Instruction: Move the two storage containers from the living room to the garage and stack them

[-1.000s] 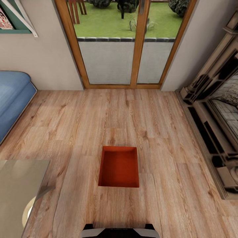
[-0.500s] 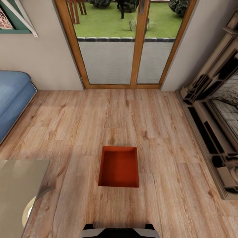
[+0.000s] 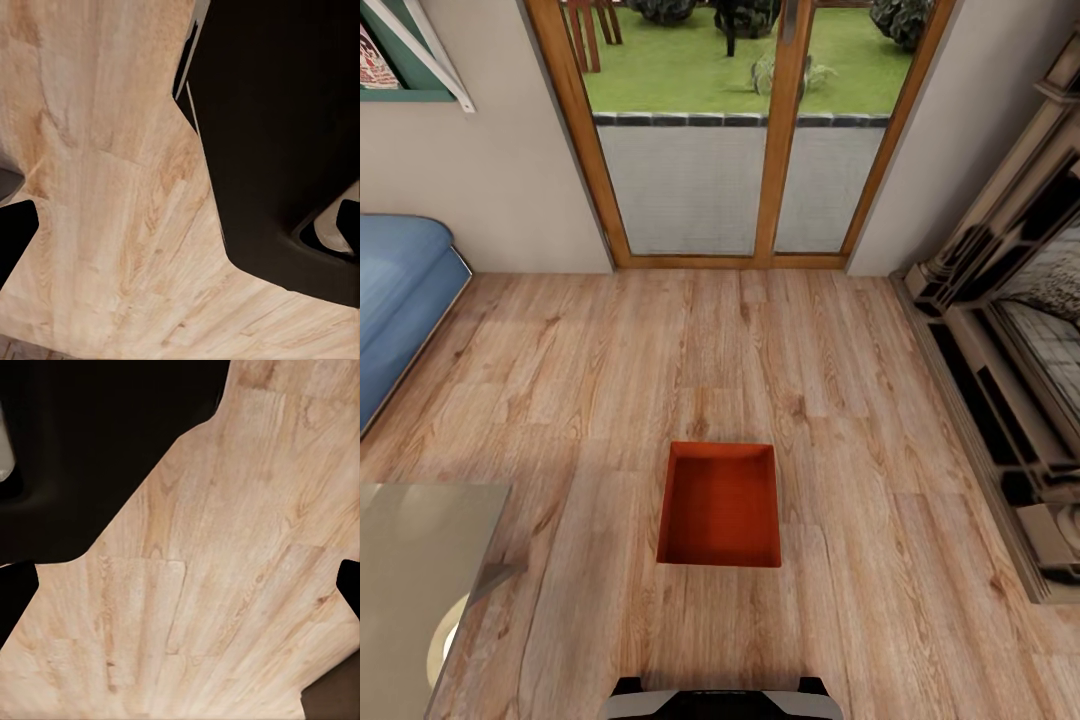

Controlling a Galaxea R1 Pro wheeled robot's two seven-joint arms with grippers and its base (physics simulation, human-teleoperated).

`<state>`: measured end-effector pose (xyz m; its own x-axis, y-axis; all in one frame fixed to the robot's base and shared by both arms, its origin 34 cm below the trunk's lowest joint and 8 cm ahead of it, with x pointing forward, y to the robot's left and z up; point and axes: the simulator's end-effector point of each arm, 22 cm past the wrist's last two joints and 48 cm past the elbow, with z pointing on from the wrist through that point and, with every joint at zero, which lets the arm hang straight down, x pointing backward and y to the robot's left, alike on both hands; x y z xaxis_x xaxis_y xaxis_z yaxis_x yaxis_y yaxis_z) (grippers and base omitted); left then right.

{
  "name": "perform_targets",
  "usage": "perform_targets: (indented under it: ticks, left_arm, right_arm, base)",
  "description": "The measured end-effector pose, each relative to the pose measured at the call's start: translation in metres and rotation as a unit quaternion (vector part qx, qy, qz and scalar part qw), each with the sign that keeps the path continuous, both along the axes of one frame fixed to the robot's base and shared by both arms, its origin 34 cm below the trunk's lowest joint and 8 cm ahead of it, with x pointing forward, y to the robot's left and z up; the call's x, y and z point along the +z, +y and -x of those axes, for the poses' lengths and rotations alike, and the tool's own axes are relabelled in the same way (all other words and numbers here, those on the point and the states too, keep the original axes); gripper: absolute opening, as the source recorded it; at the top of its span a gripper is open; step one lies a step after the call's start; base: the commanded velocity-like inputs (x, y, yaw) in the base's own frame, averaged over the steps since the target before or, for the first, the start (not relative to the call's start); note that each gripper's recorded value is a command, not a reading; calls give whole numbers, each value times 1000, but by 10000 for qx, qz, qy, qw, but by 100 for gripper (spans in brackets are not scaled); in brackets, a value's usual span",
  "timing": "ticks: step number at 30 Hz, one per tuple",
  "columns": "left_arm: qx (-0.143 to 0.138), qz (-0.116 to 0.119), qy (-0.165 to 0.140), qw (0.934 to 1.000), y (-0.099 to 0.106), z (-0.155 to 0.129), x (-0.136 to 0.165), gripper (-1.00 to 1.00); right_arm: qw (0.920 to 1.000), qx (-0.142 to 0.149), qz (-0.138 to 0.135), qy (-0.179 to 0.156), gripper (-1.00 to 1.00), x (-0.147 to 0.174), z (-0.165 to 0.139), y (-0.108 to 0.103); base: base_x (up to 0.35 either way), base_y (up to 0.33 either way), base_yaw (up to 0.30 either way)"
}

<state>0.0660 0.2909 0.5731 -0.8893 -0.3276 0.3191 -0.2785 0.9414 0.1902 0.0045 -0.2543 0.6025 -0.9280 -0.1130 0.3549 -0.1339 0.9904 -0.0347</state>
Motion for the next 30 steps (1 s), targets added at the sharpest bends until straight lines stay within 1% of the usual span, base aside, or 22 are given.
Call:
perform_targets:
  ticks: [2, 4, 8, 15, 30]
  left_arm:
    - [-7, 10, -157, 9999, -2, -15, -5, 100]
    - [-18, 67, -381, 9993, -5, -35, -12, 100]
    - [-44, 131, -557, 9984, -10, -51, -17, 100]
    - [-101, 127, -552, 9983, -10, -52, -17, 100]
    - [-104, 103, -502, 9986, -8, -50, -24, 100]
  right_arm:
    - [10000, -9, -2, -2, 100, 0, 0, 1]
    - [10000, -22, 0, 19, 100, 0, 0, 1]
    - [9999, -60, 31, 76, 100, -1, 0, 1]
    - [9999, -81, 39, 92, 100, -1, 0, 1]
    - [9999, -74, 28, 88, 100, -9, -4, 2]
  base:
    - [0, 0, 0]
    - [0, 0, 0]
    - [0, 0, 0]
    - [0, 0, 0]
    - [0, 0, 0]
